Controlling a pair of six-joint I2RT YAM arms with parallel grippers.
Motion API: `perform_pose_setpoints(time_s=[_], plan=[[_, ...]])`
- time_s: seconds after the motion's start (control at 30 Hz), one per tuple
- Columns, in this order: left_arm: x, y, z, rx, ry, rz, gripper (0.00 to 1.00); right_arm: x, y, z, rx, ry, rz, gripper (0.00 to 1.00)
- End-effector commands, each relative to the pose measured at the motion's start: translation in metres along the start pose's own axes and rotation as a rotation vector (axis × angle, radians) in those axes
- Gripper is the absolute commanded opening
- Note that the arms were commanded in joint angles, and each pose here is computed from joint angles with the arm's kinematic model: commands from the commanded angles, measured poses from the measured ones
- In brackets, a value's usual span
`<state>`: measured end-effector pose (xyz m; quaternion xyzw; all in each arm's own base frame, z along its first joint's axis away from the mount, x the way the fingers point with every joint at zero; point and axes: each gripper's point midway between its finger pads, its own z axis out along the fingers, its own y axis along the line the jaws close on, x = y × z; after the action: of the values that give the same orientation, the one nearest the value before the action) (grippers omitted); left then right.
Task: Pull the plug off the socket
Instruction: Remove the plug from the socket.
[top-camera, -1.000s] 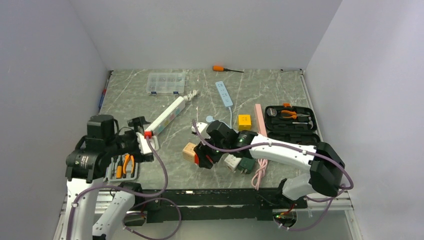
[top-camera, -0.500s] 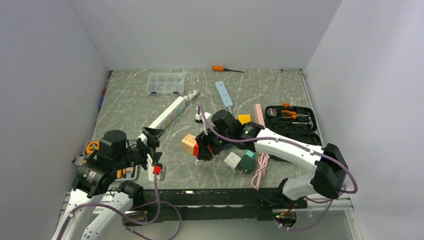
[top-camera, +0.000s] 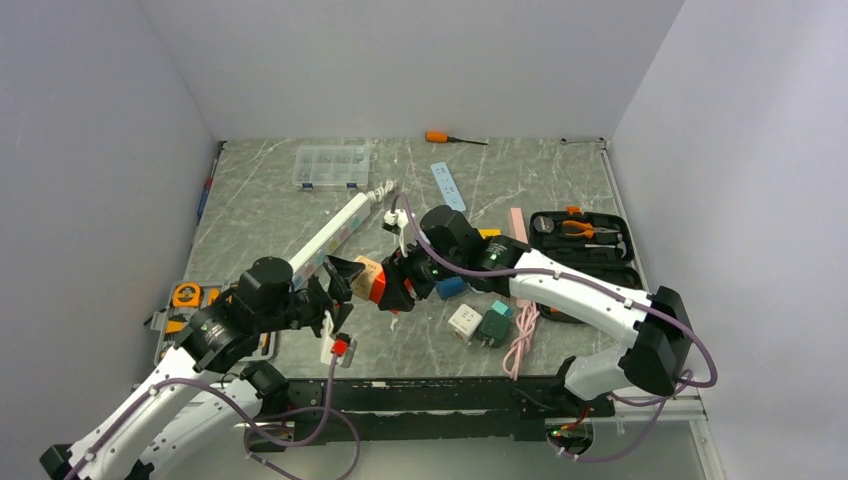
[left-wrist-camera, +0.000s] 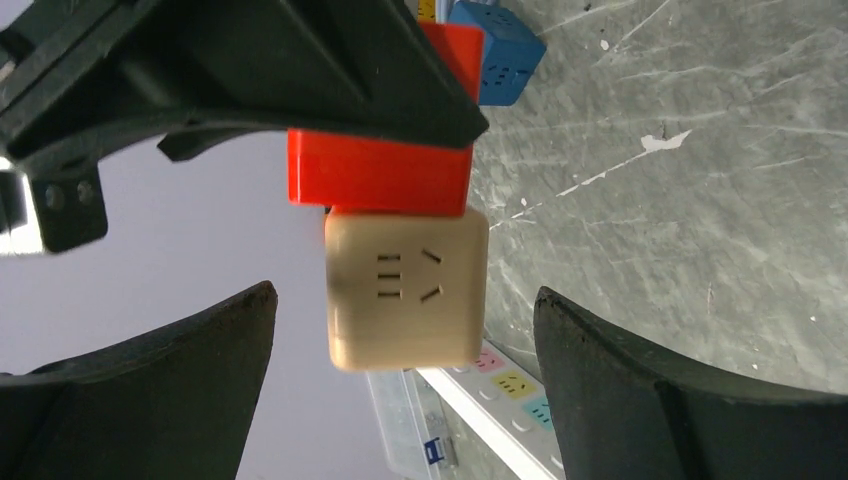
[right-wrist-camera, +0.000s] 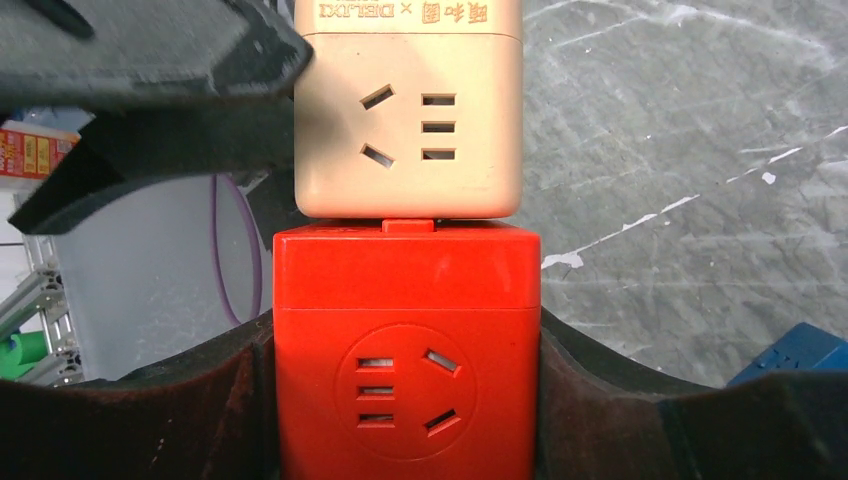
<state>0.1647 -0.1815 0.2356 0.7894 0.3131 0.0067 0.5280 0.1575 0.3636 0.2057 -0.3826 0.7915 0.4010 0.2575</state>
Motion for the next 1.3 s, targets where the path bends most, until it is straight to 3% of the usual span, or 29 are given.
perform_pose_setpoints(time_s=[0.0, 0.33, 0.43, 0.67, 0.93, 1.2, 1.27], plan=[[0.001, 0.015, 0.009, -0.044, 0.029, -0.001, 0.99, -0.045, 0.022, -0.007, -0.075, -0.128, -0.039, 0.0], [0.014, 0.009, 0.018, -0.077, 0.099, 0.017, 0.99, -0.037, 0.027, -0.006, -0.117, -0.117, -0.03, 0.0], [0.017, 0.013, 0.019, -0.096, 0.118, 0.008, 0.9, -0.037, 0.028, -0.004, -0.124, -0.112, -0.029, 0.0], [0.013, 0.02, 0.027, -0.109, 0.121, -0.001, 0.81, -0.039, 0.034, 0.002, -0.173, -0.113, -0.028, 0.0], [0.017, 0.012, 0.032, -0.083, 0.144, 0.0, 0.57, -0.041, 0.037, 0.005, -0.197, -0.09, -0.028, 0.0], [0.023, 0.016, 0.027, -0.146, 0.184, 0.016, 0.04, -0.034, 0.039, 0.011, -0.225, -0.057, -0.005, 0.0], [0.026, 0.014, 0.025, -0.149, 0.201, 0.015, 0.0, -0.031, 0.039, 0.011, -0.224, -0.049, 0.0, 0.0]])
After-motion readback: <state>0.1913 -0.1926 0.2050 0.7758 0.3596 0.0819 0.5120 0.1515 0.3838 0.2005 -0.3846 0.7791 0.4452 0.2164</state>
